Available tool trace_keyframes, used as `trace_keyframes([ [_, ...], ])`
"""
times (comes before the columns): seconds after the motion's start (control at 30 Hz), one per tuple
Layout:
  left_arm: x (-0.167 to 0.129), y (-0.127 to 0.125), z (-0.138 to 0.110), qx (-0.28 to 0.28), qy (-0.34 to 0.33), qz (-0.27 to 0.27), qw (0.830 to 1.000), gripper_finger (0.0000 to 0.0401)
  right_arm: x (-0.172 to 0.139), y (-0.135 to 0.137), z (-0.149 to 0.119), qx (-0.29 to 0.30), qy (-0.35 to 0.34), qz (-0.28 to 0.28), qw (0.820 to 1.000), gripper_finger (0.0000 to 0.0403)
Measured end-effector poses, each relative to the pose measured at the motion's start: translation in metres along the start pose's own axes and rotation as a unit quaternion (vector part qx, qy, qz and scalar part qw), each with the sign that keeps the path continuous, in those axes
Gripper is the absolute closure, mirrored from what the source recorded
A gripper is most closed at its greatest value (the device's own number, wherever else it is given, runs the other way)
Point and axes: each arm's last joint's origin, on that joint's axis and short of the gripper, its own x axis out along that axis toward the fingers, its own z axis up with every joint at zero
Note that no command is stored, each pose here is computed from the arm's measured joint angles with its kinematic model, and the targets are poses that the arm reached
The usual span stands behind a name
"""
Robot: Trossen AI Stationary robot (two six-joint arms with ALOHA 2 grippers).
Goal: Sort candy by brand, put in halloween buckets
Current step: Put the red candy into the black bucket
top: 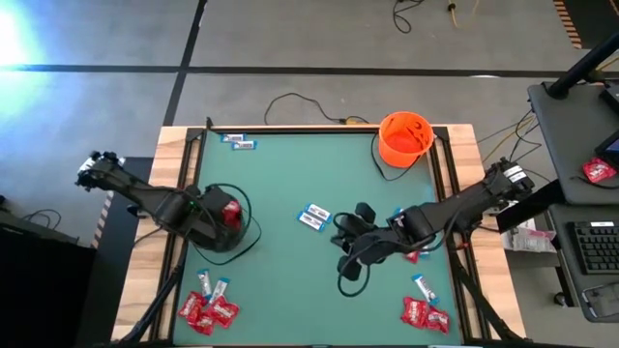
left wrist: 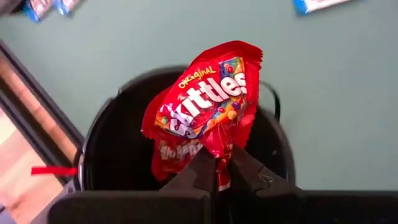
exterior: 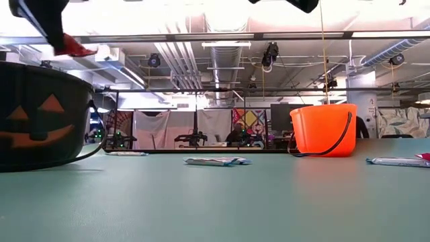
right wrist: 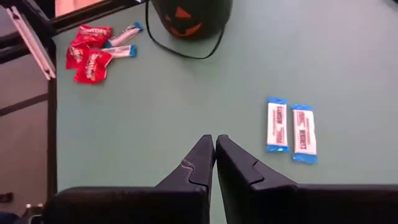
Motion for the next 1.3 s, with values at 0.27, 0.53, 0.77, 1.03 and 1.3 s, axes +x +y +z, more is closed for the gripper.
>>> trace_keyframes([
  [0.27, 0.046, 0.007, -0.026, 0.022, 0.087, 0.070, 0.994, 0.0401, 0.001, -0.002, 0.003, 0.012, -0.019, -0.021, 1.000, 0.0390],
  [0.53, 0.089, 0.013, -0.027, 0.024, 0.135, 0.061, 0.989, 0.0401, 0.000, -0.001, 0.003, 0.037, -0.023, -0.015, 0.999, 0.0390],
  [0.77, 0.094, 0.016, -0.020, 0.041, 0.133, 0.056, 0.989, 0.0378, -0.001, 0.005, 0.007, 0.043, -0.040, 0.018, 0.998, 0.0390],
  [1.03, 0.090, 0.016, -0.020, 0.059, 0.151, 0.031, 0.986, 0.0271, 0.003, 0.007, 0.001, 0.049, -0.035, 0.008, 0.998, 0.0390],
  [1.3, 0.044, 0.018, -0.005, 0.066, 0.115, -0.040, 0.990, 0.0160, 0.009, -0.025, -0.021, 0.146, 0.083, -0.123, 0.978, 0.0390],
])
